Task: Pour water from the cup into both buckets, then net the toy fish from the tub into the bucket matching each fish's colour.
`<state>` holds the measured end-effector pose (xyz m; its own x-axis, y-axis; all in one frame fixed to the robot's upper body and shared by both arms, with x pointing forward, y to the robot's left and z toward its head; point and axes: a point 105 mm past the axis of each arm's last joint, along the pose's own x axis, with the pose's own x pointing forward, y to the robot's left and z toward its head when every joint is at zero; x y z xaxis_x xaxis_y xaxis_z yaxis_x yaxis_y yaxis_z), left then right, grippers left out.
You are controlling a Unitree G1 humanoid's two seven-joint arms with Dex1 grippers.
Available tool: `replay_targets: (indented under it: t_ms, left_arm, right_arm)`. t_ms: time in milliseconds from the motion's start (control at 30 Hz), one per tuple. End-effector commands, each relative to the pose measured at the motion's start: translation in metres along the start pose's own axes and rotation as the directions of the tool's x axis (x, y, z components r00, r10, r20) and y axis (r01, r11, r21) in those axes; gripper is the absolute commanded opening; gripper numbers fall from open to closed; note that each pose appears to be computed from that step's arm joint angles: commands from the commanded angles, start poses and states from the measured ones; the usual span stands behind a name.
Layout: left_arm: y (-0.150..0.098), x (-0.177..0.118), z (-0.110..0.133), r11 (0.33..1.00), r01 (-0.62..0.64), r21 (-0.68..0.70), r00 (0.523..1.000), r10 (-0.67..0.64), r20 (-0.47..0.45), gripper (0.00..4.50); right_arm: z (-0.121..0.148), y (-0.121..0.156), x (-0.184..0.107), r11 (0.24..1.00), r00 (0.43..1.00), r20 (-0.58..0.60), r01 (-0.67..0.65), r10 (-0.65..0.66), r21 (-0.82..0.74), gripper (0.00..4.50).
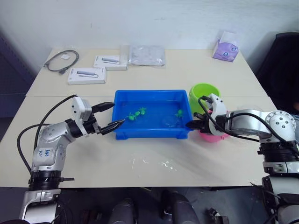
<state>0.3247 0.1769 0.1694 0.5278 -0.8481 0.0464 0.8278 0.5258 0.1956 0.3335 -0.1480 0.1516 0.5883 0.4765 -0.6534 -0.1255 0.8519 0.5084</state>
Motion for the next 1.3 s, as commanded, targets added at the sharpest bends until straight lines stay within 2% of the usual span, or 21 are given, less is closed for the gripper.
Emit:
replay_targets:
  t_ms: [33, 333, 467, 700, 1033, 1300]
  left_arm:
    - [-0.005, 0.009, 0.015, 0.997, 0.032, 0.064, 0.999, -0.034, 0.036, 4.43]
    - [-0.007, 0.015, 0.015, 0.997, 0.046, 0.066, 0.998, -0.049, 0.046, 4.43]
    - [-0.009, 0.017, 0.014, 0.997, 0.047, 0.062, 0.997, -0.051, 0.054, 4.43]
    - [-0.009, 0.017, 0.014, 0.997, 0.047, 0.06, 0.997, -0.05, 0.055, 4.43]
    - [-0.007, 0.015, 0.014, 0.997, 0.051, 0.063, 0.997, -0.054, 0.048, 4.43]
    - [-0.005, 0.014, 0.013, 0.997, 0.054, 0.061, 0.998, -0.057, 0.04, 4.43]
  right_arm:
    - [0.003, -0.007, -0.007, 1.0, 1.0, 0.016, 0.027, -0.027, 0.011, 0.0]
    - [0.009, -0.009, -0.007, 0.994, 0.995, 0.068, 0.069, -0.074, 0.08, 0.0]
    - [0.014, -0.017, -0.009, 0.978, 0.98, 0.102, 0.155, -0.17, 0.138, 0.0]
    - [0.016, -0.004, -0.006, 0.977, 0.976, 0.133, 0.151, -0.172, 0.153, 0.0]
    - [0.016, 0.004, -0.008, 0.983, 0.964, 0.195, 0.181, -0.18, 0.016, 0.0]
    - [0.014, 0.008, 0.001, 0.979, 0.95, 0.266, 0.19, -0.165, -0.07, 0.0]
